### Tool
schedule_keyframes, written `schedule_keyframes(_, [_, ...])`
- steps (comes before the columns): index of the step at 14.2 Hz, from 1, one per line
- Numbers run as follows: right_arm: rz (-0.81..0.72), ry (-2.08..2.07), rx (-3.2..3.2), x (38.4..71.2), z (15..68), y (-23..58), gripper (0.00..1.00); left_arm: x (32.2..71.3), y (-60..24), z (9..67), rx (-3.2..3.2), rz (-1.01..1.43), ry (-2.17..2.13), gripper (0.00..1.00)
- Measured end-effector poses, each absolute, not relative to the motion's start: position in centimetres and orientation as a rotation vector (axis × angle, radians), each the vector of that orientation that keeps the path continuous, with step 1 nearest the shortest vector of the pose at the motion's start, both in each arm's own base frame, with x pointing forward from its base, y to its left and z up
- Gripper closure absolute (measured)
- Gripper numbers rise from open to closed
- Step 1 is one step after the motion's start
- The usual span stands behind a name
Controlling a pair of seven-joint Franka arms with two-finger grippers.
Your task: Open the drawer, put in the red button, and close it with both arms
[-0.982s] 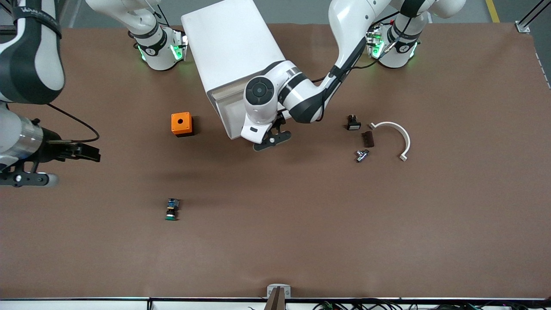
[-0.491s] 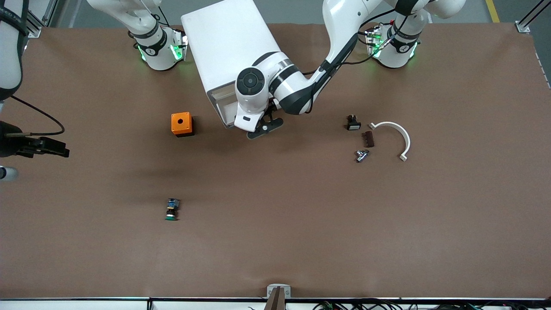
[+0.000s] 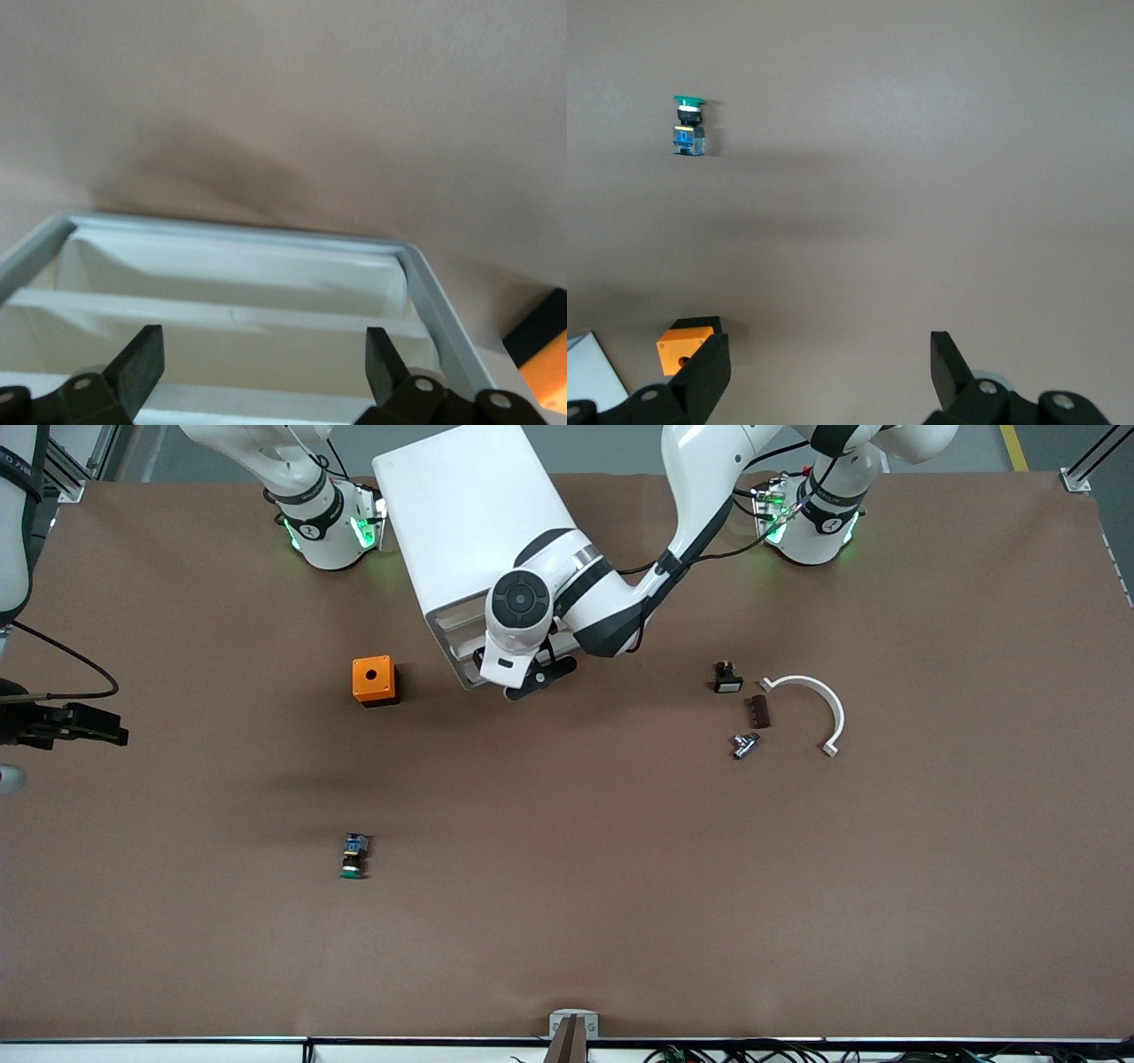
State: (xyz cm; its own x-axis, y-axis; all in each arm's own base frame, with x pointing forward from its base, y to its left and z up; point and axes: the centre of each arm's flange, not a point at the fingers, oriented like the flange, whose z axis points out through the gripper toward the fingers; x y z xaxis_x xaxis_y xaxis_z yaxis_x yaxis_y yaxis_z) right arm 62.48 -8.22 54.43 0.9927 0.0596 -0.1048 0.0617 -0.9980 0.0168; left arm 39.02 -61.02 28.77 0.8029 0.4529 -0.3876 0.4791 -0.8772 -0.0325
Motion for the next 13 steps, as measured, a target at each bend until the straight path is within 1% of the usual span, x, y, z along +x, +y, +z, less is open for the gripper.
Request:
schedule_keyframes(4, [-0.164, 0.107, 3.117, 62.3, 54.4, -9.7, 0.0, 38.4, -60.9, 27.8, 2.873, -0.699, 0.809, 0.0])
schedule_keyframes(9, [-0.156, 0.127, 3.116, 62.3, 54.7, -9.5, 0.0, 38.5, -60.8, 27.7, 2.86, -0.706, 0.819, 0.0])
schedule_keyframes(11, [-0.132, 0.13, 3.115, 62.4, 55.4, -9.5, 0.0, 38.9, -60.7, 28.0, 2.852, -0.697, 0.811, 0.0])
schedule_keyframes(13, [-0.109, 0.129, 3.113, 62.2, 56.6, -9.5, 0.0, 40.4, -60.0, 29.2, 2.828, -0.671, 0.817, 0.0])
